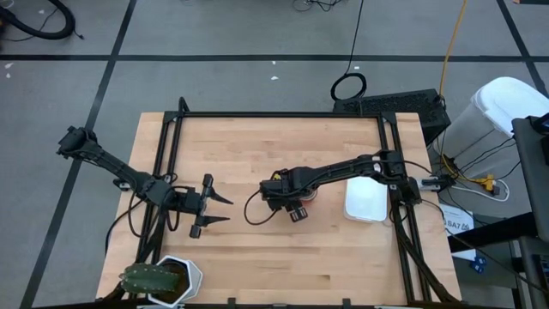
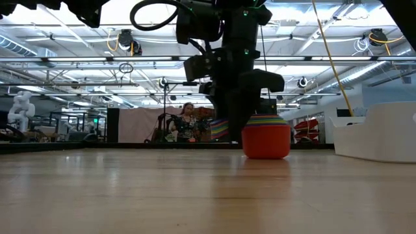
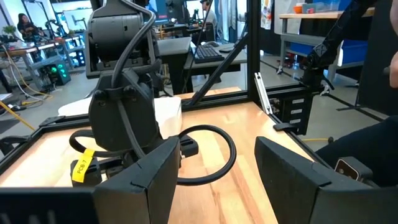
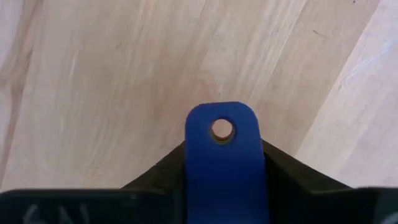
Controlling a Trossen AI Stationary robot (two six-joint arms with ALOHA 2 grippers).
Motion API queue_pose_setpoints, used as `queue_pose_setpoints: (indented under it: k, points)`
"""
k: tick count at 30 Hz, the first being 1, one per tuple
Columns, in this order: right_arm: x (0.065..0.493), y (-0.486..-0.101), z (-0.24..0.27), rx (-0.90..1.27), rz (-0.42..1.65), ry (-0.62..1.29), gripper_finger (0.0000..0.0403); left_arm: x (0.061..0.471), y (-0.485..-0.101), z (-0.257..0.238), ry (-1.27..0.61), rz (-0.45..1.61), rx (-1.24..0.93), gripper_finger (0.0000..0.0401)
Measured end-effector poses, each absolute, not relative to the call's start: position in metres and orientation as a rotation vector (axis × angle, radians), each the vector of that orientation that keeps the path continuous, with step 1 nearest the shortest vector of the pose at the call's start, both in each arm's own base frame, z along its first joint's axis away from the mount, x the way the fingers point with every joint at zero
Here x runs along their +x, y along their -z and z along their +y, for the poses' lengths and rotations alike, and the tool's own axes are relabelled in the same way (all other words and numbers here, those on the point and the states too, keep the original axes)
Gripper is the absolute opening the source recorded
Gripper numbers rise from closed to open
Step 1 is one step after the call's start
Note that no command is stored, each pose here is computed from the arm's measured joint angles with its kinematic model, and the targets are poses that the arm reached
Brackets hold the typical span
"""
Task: Nest measuring cups in basket
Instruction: Put the nested measuring cups into the white bin
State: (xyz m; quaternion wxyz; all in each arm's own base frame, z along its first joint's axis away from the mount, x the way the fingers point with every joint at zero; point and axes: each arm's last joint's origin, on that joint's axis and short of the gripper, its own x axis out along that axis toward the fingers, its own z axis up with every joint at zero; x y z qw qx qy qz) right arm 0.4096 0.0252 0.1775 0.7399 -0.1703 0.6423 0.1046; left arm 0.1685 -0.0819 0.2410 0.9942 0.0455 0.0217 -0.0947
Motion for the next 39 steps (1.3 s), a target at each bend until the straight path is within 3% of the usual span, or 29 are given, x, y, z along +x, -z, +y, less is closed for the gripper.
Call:
queue_pose_setpoints:
  k: [39]
  points:
    - [0.4021, -0.1766, 0.0252, -0.43, 1.481, -0.287, 0.0128, 0.1685, -0.2408, -0.0819, 0.189, 0.046, 0.089, 0.0212]
